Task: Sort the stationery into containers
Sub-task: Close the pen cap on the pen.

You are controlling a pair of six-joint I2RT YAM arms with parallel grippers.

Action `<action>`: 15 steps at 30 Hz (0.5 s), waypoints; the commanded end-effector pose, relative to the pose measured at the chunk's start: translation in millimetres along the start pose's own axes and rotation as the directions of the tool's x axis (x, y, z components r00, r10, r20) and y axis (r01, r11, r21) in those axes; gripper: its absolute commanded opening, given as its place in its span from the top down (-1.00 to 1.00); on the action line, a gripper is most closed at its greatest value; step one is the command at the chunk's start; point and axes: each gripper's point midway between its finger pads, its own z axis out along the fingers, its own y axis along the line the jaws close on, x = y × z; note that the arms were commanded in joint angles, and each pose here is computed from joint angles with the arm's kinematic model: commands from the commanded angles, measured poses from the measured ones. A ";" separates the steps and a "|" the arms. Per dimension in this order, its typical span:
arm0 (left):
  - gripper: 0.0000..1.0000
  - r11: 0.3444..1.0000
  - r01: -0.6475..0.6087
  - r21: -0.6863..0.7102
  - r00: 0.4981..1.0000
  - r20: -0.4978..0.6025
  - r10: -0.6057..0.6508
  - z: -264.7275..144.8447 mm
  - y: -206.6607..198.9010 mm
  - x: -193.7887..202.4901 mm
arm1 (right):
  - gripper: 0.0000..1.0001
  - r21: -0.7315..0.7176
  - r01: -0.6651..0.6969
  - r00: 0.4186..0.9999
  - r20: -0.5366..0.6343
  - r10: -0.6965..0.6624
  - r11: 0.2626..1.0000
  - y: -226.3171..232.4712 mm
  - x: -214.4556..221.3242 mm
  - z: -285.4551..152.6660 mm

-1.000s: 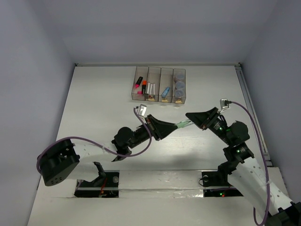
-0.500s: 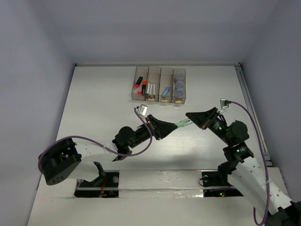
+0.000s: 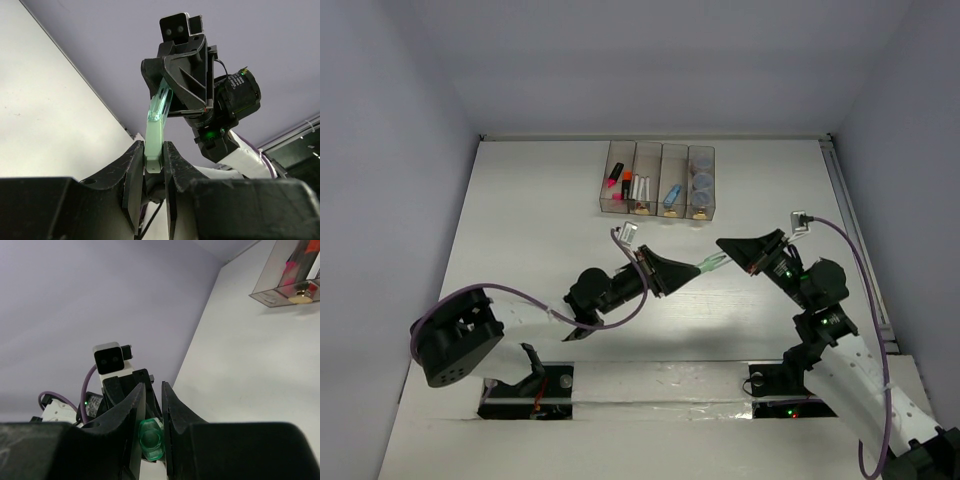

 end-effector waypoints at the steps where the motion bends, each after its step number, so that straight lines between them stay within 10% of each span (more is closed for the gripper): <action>1: 1.00 0.924 -0.043 0.381 0.986 0.166 -0.022 -3.8 -96.9 -46.9 | 0.76 -0.112 0.026 1.000 0.008 -0.026 0.993 26.8 -3.3 -0.9; 15: 1.00 0.899 -0.065 0.433 0.979 0.202 -0.026 -17.1 -119.1 -60.1 | 0.46 -0.151 -0.010 1.000 -0.018 0.007 0.989 28.7 3.4 -3.4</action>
